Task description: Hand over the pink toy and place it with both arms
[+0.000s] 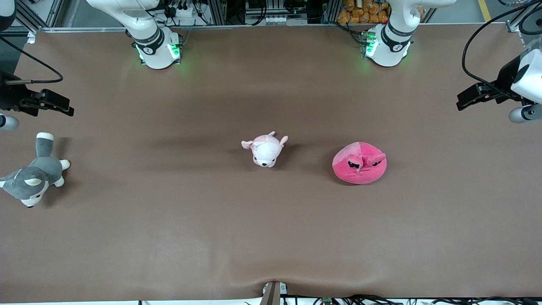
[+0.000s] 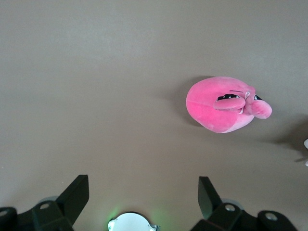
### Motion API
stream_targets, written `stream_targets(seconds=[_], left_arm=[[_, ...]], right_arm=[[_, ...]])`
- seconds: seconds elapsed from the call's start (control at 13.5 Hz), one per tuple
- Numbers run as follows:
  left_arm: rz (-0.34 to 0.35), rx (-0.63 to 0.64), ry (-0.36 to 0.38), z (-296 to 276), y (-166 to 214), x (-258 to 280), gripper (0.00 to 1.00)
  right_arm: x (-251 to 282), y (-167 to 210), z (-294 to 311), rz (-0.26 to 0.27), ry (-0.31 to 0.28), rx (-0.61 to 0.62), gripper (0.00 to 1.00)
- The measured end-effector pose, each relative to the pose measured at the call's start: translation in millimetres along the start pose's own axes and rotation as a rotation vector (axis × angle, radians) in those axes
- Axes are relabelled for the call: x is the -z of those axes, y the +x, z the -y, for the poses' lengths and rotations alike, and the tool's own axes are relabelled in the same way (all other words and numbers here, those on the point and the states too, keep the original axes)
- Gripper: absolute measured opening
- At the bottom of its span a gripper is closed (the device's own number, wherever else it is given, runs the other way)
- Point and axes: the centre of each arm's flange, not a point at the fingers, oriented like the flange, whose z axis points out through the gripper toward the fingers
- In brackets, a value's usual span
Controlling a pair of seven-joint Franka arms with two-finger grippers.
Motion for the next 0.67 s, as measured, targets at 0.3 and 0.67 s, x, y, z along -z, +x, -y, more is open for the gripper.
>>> stream_targets(seconds=[0.3, 0.67], left_arm=[[0.042, 0.058, -0.026, 3.2, 1.1, -14.6, 1.0], [0.039, 0.075, -0.032, 12.9, 1.1, -12.6, 1.0]], right_arm=[[-1.1, 0.7, 0.2, 0.002, 0.0, 0.0, 1.0], [-1.2, 0.8, 0.3, 0.002, 0.0, 0.001, 1.0]])
